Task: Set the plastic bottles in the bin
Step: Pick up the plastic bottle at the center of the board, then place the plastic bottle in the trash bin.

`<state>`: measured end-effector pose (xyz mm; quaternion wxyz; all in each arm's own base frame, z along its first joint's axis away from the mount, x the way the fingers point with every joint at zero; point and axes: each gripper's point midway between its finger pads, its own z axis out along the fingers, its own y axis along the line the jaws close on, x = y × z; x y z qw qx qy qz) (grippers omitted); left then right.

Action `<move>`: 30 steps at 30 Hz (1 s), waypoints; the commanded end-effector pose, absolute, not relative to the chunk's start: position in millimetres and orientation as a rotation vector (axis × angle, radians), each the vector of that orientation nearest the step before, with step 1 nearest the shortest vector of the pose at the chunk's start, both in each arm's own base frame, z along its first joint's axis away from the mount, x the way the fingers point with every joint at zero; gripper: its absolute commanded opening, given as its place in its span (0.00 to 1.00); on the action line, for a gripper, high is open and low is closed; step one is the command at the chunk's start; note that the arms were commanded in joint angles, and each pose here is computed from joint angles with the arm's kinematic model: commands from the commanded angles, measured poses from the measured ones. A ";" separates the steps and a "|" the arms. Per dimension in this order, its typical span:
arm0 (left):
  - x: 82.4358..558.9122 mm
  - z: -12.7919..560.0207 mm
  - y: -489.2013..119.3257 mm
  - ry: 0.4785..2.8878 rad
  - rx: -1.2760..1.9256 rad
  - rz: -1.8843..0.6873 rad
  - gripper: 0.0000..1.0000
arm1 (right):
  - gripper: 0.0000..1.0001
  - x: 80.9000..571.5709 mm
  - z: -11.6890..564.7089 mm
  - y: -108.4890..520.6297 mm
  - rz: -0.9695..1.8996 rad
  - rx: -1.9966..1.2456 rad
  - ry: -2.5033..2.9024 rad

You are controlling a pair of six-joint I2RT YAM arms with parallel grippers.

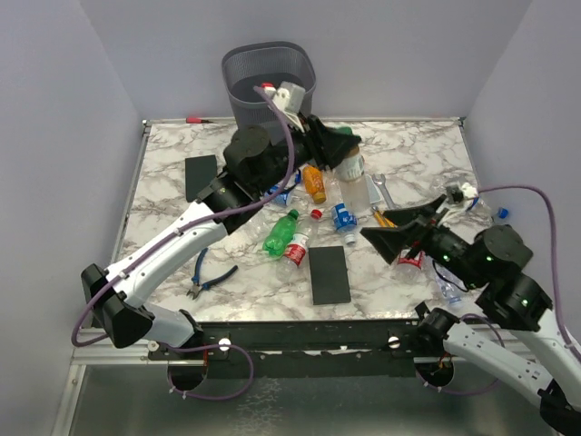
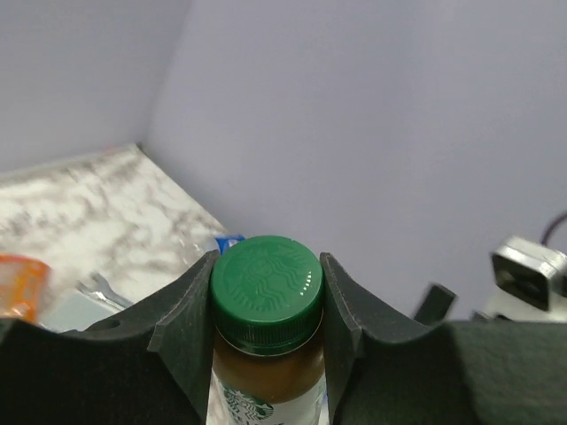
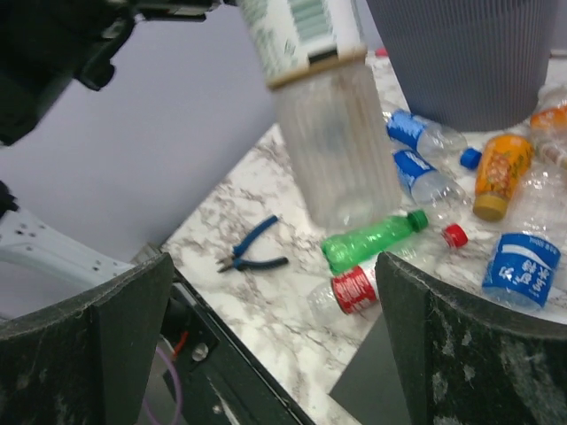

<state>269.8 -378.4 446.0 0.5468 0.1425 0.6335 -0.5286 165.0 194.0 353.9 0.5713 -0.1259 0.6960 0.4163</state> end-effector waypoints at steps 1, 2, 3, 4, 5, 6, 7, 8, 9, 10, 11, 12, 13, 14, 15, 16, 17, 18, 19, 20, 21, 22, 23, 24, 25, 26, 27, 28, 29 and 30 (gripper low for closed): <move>294.7 533.5 -320.1 1.276 0.239 -1.054 0.00 | 1.00 138.4 375.7 175.7 1.041 -0.263 1.624; 300.0 543.3 -312.3 1.254 0.239 -1.016 0.00 | 1.00 135.5 380.1 172.5 1.047 -0.254 1.611; 306.9 552.4 -302.8 1.234 0.218 -0.963 0.00 | 1.00 133.6 382.6 169.0 1.048 -0.245 1.600; 312.1 559.6 -295.2 1.218 0.209 -0.911 0.00 | 1.00 132.7 383.0 165.7 1.043 -0.235 1.593; 318.1 565.2 -286.2 1.202 0.199 -0.844 0.00 | 1.00 132.7 382.1 162.6 1.036 -0.223 1.590; 324.0 569.3 -276.5 1.191 0.186 -0.774 0.00 | 1.00 133.8 378.9 159.0 1.020 -0.207 1.591; 331.6 572.0 -264.5 1.183 0.165 -0.689 0.00 | 1.00 138.3 374.5 153.0 0.990 -0.168 1.594; 339.0 574.0 -251.1 1.176 0.138 -0.601 0.00 | 1.00 142.4 369.0 147.9 0.963 -0.132 1.602; 346.5 574.9 -238.0 1.167 0.113 -0.513 0.00 | 1.00 146.7 362.3 142.5 0.936 -0.092 1.611; 355.0 574.0 -221.1 1.157 0.076 -0.402 0.00 | 1.00 150.6 354.3 138.1 0.912 -0.052 1.628; 362.9 572.5 -209.0 1.145 0.051 -0.319 0.00 | 1.00 154.2 345.7 133.9 0.887 -0.019 1.645; 371.1 572.1 -197.5 1.127 0.033 -0.245 0.00 | 1.00 156.8 336.6 131.7 0.867 0.001 1.662; 380.3 571.1 -188.8 1.114 0.018 -0.188 0.00 | 1.00 158.9 328.4 130.0 0.851 0.016 1.676; 389.6 572.8 -180.9 1.097 -0.001 -0.152 0.00 | 1.00 160.2 320.7 130.7 0.844 0.018 1.688; 401.8 570.2 -176.0 1.101 -0.006 -0.126 0.00 | 1.00 161.1 313.0 132.5 0.839 0.012 1.703; 413.7 567.4 -171.5 1.110 -0.015 -0.109 0.00 | 1.00 162.1 303.9 134.6 0.833 0.005 1.723; 426.1 563.2 -169.8 1.123 -0.021 -0.102 0.00 | 1.00 163.0 297.8 136.3 0.830 0.001 1.737; 437.9 557.5 -168.4 1.133 -0.022 -0.091 0.00 | 1.00 164.0 292.6 138.1 0.827 -0.002 1.751; 449.6 550.5 -167.1 1.143 -0.024 -0.075 0.00 | 0.99 164.7 288.1 139.5 0.824 -0.005 1.763; 461.1 542.3 -166.1 1.156 -0.029 -0.057 0.00 | 0.99 165.3 283.2 141.0 0.823 -0.003 1.778; 471.1 535.9 -163.4 1.165 -0.033 -0.039 0.00 | 0.99 165.6 279.5 142.6 0.826 -0.002 1.788; 481.5 528.9 -161.5 1.169 -0.037 -0.020 0.00 | 0.99 165.7 275.1 144.6 0.832 -0.002 1.799; 490.8 522.1 -159.1 1.168 -0.049 -0.003 0.00 | 0.99 165.3 270.9 146.3 0.836 -0.008 1.807; 498.4 517.9 -157.4 1.159 -0.059 0.003 0.00 | 0.98 164.9 266.8 148.0 0.844 -0.008 1.816; 505.7 514.0 -156.4 1.145 -0.062 0.008 0.00 | 0.98 164.9 262.4 148.9 0.846 -0.007 1.824; 513.1 509.1 -157.5 1.136 -0.055 0.012 0.00 | 0.98 164.2 258.8 150.0 0.852 -0.008 1.830; 519.7 505.2 -157.7 1.126 -0.048 0.024 0.00 | 0.98 163.7 255.0 151.3 0.858 -0.009 1.837; 525.3 500.0 -157.7 1.120 -0.048 0.036 0.00 | 0.98 162.9 251.1 152.7 0.864 -0.012 1.846; 529.8 495.8 -156.6 1.112 -0.055 0.045 0.00 | 0.98 162.5 248.2 153.6 0.868 -0.011 1.854; 534.2 490.5 -154.6 1.109 -0.068 0.048 0.00 | 0.98 161.6 246.0 154.7 0.874 -0.015 1.859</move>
